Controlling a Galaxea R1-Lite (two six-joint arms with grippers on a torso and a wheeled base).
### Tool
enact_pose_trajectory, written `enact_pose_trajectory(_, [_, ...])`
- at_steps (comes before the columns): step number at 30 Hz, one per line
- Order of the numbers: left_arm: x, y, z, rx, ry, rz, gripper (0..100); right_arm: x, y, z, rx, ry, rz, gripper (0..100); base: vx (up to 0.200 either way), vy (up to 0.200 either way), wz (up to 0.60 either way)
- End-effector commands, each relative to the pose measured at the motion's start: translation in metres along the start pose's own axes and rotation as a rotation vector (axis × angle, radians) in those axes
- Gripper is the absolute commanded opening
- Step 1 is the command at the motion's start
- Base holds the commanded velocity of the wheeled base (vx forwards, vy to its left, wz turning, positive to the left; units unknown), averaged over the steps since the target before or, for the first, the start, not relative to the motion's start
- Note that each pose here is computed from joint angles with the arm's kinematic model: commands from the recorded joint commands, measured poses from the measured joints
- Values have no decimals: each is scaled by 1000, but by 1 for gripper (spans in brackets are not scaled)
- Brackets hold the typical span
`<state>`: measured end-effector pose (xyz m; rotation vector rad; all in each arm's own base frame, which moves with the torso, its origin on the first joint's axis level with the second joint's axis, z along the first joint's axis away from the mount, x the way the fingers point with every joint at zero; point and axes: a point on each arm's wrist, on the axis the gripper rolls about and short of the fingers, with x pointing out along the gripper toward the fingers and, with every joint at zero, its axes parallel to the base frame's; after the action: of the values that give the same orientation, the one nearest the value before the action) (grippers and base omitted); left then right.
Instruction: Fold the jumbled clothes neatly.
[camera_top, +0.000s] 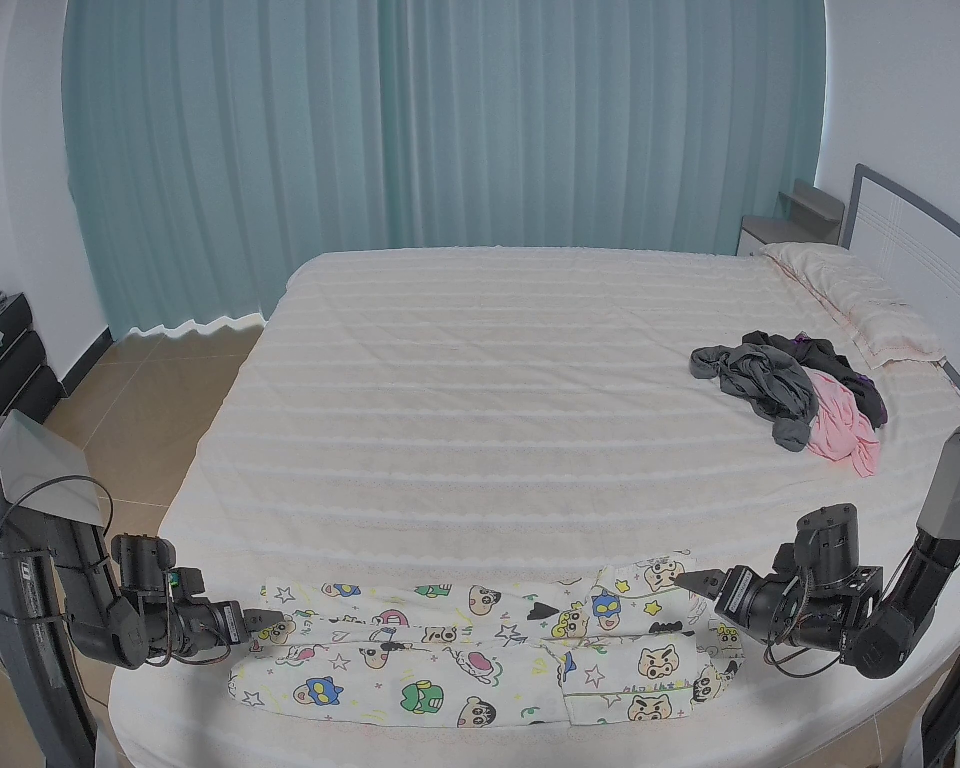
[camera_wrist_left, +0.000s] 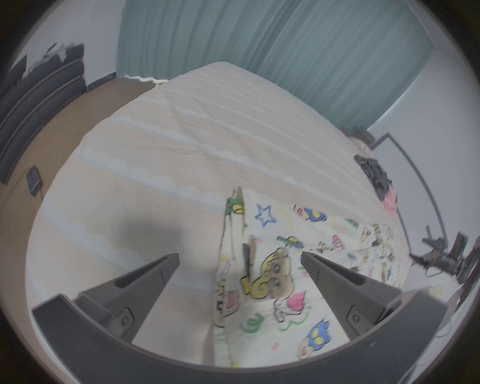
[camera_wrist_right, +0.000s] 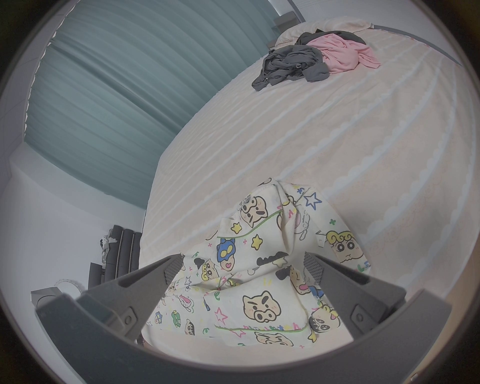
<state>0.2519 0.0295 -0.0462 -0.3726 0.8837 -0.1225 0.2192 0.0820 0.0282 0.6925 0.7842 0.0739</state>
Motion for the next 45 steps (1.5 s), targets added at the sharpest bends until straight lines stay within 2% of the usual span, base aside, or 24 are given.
enact_pose_trajectory(1, [9, -10, -11, 33, 53, -13, 100, -1, 3, -3, -11, 10, 11, 100, 0, 0, 0])
enact_pose_trajectory(10, [16, -29, -14, 89, 75, -51, 100, -1, 4, -5, -18, 14, 16, 100, 0, 0, 0])
enact_pose_trajectory(17, [19, -31, -17, 99, 82, -28, 100, -1, 4, -5, -20, 14, 13, 100, 0, 0, 0])
enact_pose_trajectory(18, [18, -31, -18, 98, 86, -27, 0, -1, 4, -5, -20, 14, 13, 100, 0, 0, 0])
enact_pose_trajectory(29, [15, -28, -18, 70, 85, -14, 0, 0, 3, -5, -16, 20, 10, 100, 0, 0, 0])
enact_pose_trajectory(37, [-1, -26, 0, 39, -11, -5, 0, 1, 1, -5, -8, 23, 4, 100, 0, 0, 0])
enact_pose_trajectory(43, [-16, -17, 13, 15, -81, 28, 0, 1, 1, -5, -2, 24, 5, 100, 0, 0, 0])
enact_pose_trajectory(45, [-26, -6, 20, -16, -117, 62, 0, 1, 1, -5, 9, 29, 7, 100, 0, 0, 0])
